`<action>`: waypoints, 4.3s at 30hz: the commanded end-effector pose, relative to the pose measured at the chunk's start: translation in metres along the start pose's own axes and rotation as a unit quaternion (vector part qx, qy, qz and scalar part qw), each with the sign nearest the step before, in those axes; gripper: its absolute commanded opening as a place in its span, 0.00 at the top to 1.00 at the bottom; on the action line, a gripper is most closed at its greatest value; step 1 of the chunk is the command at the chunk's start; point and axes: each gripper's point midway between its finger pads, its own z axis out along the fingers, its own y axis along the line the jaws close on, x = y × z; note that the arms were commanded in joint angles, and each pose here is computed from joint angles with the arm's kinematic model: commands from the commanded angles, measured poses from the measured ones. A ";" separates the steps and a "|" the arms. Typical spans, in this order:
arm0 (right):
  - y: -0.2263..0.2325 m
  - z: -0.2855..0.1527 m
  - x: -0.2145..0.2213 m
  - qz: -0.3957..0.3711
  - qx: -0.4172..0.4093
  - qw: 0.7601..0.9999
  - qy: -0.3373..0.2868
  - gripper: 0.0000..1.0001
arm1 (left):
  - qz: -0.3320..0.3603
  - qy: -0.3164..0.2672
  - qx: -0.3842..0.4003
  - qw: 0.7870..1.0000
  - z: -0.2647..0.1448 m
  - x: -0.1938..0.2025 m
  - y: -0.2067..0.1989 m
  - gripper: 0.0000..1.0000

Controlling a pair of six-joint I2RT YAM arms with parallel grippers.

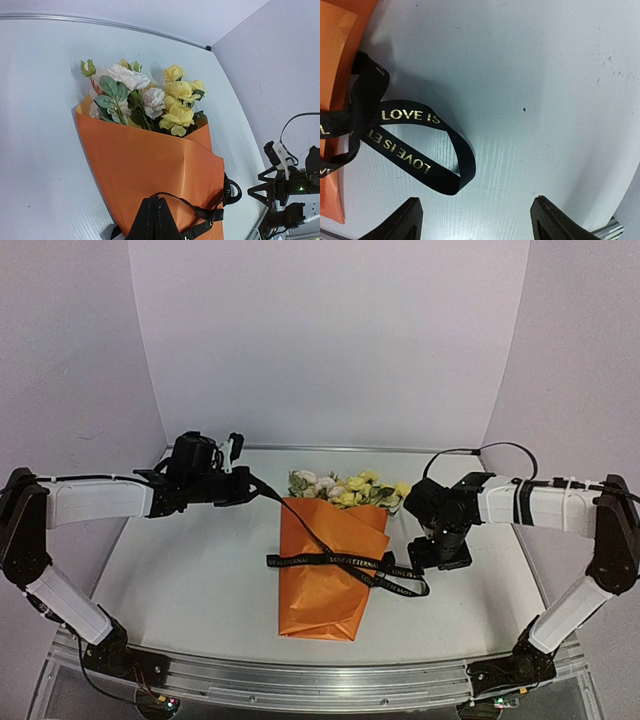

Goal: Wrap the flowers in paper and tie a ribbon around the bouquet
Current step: Cross the ribbon over the folded bouquet, then tie the ribbon around the folded bouquet.

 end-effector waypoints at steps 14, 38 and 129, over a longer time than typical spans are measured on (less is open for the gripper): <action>0.007 0.044 0.004 0.048 0.011 0.998 0.028 0.34 | -0.034 -0.063 -0.107 0.992 -0.046 -0.028 0.053 1.00; -0.008 0.060 0.006 0.104 0.008 0.993 0.055 0.79 | -0.105 -0.118 -0.236 0.959 -0.090 -0.022 0.125 1.00; 0.013 0.036 -0.042 0.412 -0.163 0.892 -0.090 0.12 | -0.555 -0.048 -0.046 0.829 0.054 0.092 0.040 0.47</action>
